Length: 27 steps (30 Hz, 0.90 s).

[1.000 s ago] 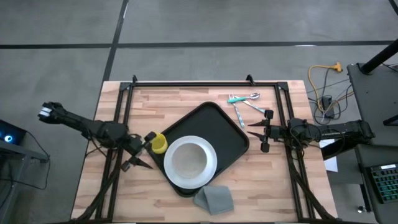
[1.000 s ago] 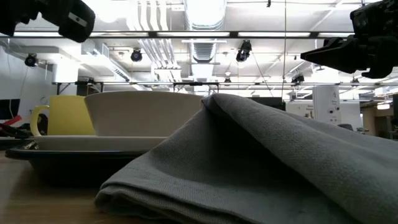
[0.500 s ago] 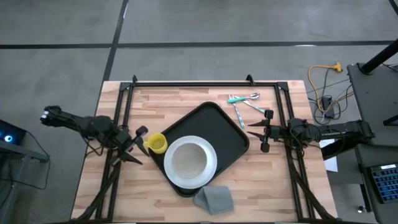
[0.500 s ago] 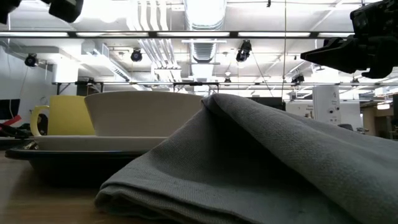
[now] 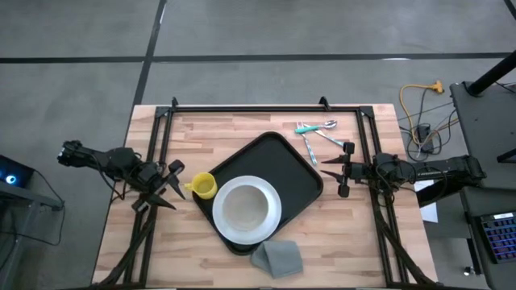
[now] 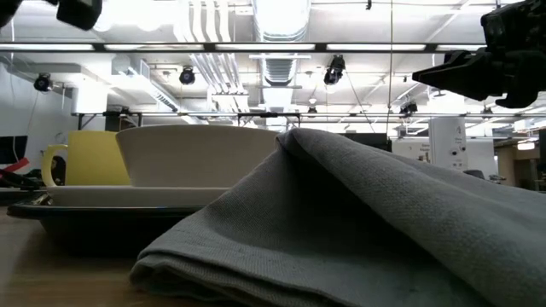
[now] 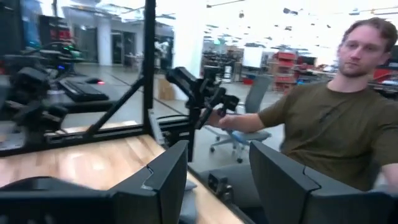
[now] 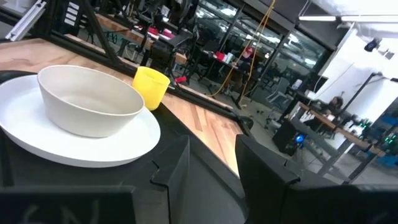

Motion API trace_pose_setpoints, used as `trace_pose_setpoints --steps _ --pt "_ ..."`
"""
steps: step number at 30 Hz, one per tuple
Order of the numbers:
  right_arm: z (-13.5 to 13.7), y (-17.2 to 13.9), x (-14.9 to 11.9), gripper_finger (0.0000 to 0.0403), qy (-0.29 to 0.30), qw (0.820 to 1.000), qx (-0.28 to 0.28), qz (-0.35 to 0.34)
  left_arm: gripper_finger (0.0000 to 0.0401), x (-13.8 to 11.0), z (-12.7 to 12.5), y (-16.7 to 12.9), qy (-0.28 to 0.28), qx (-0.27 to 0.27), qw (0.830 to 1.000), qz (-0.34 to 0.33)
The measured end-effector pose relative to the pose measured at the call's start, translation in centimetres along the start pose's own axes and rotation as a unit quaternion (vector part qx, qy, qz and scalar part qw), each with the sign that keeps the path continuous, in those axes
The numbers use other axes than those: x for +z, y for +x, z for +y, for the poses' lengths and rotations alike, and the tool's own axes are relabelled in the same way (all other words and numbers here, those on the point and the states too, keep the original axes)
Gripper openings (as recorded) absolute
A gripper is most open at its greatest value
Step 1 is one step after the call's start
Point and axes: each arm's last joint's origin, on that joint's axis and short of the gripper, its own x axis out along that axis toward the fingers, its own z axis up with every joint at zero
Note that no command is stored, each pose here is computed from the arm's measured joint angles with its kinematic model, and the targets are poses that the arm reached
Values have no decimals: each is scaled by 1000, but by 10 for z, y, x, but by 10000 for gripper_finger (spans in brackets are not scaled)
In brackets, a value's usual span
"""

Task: Set up tray
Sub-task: Put the gray napkin on the black tray to the right of the white plate

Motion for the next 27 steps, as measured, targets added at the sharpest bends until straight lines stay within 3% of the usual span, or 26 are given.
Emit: trace_pose_setpoints --steps 7,11,15,19,27 --pt "0 0 0 123 -11 1000 -1 -2 159 -20 4 -11 23 92 995 -27" --pt "-2 0 6 123 -2 999 -7 -36 159 -31 5 -15 50 99 993 -39" --pt "-6 -2 17 123 62 993 -9 -98 159 -42 6 -18 81 104 989 -63" --pt "-11 -4 24 123 178 974 -13 -137 159 -58 9 -16 95 125 986 -60" --pt "-23 -5 50 123 250 951 -12 -179 159 -65 13 -13 95 144 984 -53"
